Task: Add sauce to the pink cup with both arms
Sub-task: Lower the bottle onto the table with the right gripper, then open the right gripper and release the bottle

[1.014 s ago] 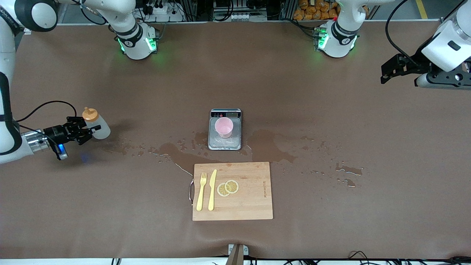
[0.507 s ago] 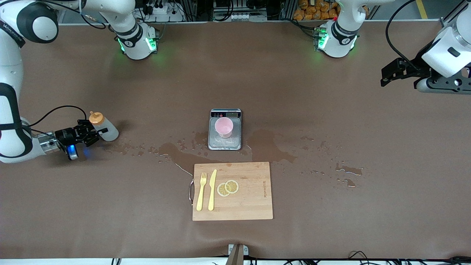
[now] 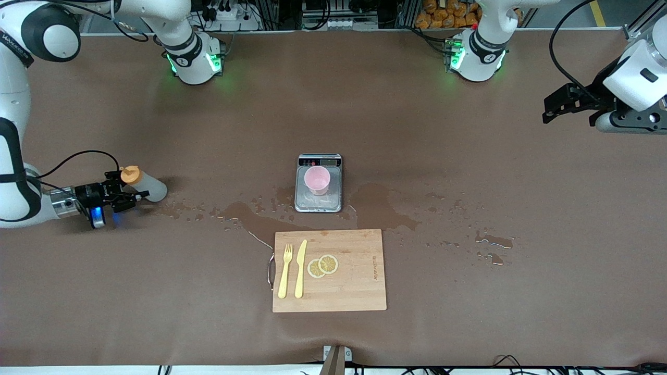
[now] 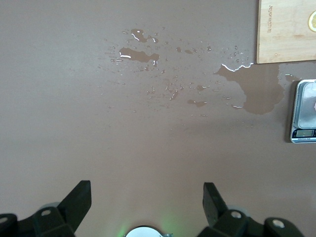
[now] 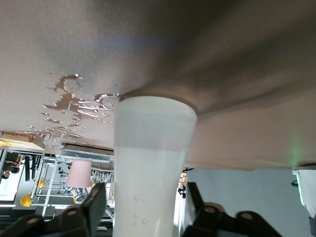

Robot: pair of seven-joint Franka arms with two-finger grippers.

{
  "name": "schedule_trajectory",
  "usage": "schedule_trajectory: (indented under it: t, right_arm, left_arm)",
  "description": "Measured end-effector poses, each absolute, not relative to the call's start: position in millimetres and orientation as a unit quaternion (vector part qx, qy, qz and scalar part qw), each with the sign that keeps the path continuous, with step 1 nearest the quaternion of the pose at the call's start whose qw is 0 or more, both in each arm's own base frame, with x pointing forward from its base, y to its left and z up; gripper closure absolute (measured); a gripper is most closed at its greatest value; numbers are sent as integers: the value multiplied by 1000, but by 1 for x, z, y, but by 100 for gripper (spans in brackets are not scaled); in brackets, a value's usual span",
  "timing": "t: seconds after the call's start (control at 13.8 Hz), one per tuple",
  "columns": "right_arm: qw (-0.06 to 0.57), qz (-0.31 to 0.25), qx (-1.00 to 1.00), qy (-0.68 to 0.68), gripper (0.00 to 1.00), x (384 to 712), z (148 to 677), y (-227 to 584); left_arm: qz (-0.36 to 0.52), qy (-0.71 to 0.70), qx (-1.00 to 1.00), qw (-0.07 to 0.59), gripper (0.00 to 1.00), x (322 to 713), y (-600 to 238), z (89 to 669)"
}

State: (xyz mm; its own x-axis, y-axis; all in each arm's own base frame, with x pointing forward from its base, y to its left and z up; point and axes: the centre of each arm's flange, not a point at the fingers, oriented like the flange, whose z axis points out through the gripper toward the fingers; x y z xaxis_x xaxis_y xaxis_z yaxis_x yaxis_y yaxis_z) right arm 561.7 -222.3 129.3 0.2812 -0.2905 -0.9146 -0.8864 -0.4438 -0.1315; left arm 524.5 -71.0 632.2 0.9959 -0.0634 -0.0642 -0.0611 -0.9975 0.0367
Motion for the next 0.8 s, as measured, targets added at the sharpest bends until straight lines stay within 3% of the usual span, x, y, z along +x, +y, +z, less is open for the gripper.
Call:
schedule_trajectory:
  t: [0.14,0.51,0.8]
  right_arm:
    - [338,423,-735,408,0,572,137,-228]
    - [341,365,-768,400,0,608,186,-246]
    - [341,369,-784,365,0,623,228,-236]
  left_arm:
    - [-33,-31,999,17,0,525,-71,632]
    - [-35,-29,999,17,0,526,-69,630]
    - [-39,-28,999,17,0,529,-68,626]
